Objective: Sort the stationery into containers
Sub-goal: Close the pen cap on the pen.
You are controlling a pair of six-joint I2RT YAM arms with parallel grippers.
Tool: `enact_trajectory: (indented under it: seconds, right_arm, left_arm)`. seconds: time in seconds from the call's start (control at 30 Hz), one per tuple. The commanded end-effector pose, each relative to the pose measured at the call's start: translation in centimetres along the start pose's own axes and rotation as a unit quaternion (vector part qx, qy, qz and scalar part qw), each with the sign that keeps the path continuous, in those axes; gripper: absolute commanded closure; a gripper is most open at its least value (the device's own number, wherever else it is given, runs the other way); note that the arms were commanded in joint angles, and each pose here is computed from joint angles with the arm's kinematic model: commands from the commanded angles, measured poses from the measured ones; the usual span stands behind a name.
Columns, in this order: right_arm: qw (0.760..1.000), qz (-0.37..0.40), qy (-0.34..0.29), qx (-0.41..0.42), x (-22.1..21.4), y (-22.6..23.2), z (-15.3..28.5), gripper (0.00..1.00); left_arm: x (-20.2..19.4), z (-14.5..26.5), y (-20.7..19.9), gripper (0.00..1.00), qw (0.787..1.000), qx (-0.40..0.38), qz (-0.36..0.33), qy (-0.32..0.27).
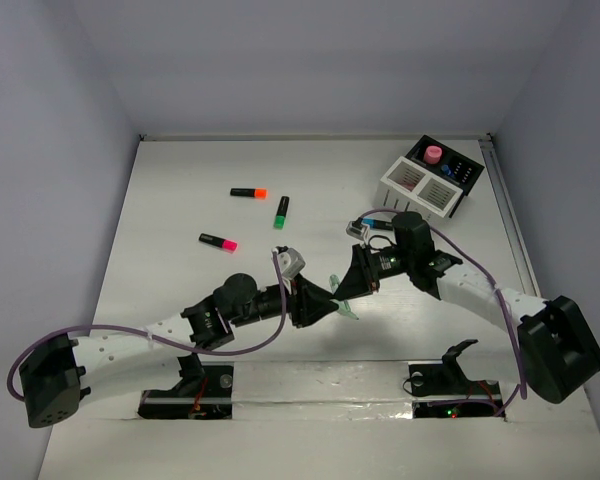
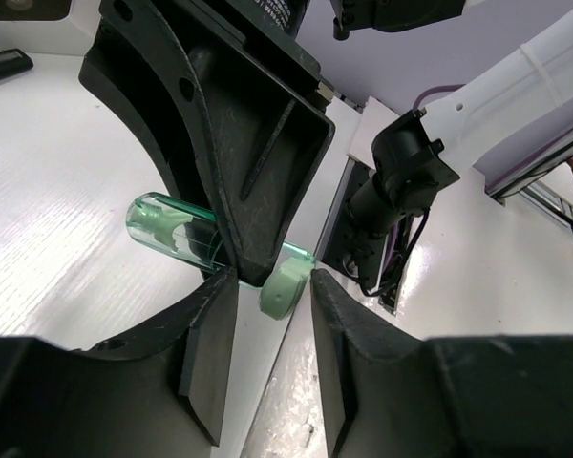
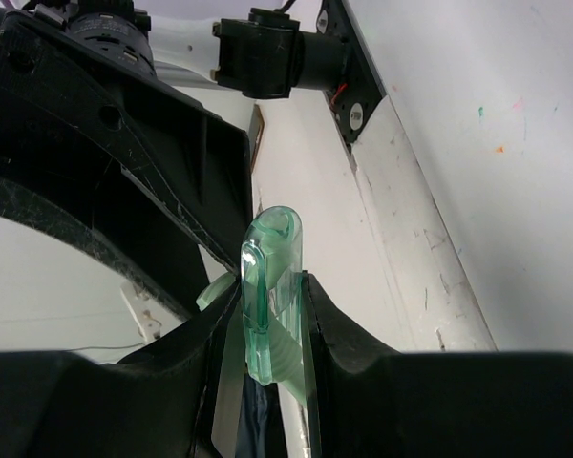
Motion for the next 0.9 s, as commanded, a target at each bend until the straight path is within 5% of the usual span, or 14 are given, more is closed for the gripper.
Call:
enact_trajectory:
  seconds: [0.0,0.43,0.5,0.53,0.6,0.87]
  right_arm:
    - [0.998,0.047,-0.040,0.000,2.4,1.2,-0.1,0.94]
    - [0.998,0.042,-0.047,0.006,2.7,1.3,-0.3,0.96]
    - [0.998,0.041,-0.048,0.008,2.7,1.4,-0.3,0.96]
    - [0.998,0.042,-0.048,0.010,2.8,1.5,-0.3,0.96]
    - [0.998,0.041,-0.048,0.012,2.7,1.4,-0.3,0.96]
    - [0.995,0.008,-0.096,0.035,2.6,2.0,0.0,0.95]
  left_arm:
    - [0.7,0.0,-2.3,0.68,0.998,-0.060,-0.002,-0.010]
    - [0.7,0.1,-2.2,0.68,0.998,-0.055,-0.008,-0.006]
    - [0.7,0.2,-2.2,0.75,0.999,-0.053,-0.008,-0.007]
    - [0.7,0.2,-2.1,0.91,0.999,-0.051,-0.009,-0.007]
    - [0.8,0.3,-2.0,1.00,0.999,-0.047,-0.009,-0.010]
    - [2.7,2.0,-0.9,1.00,0.998,0.015,-0.006,-0.068]
Point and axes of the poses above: each gripper's point midway between its finger pads, its own z axis back along the fingers, its own y axis along the line the jaws close on, x = y × z, the point moved 4 cm from there along z, back along the fingers, and after that the axes turned 2 degrees about -z, right-handed, at the moved point
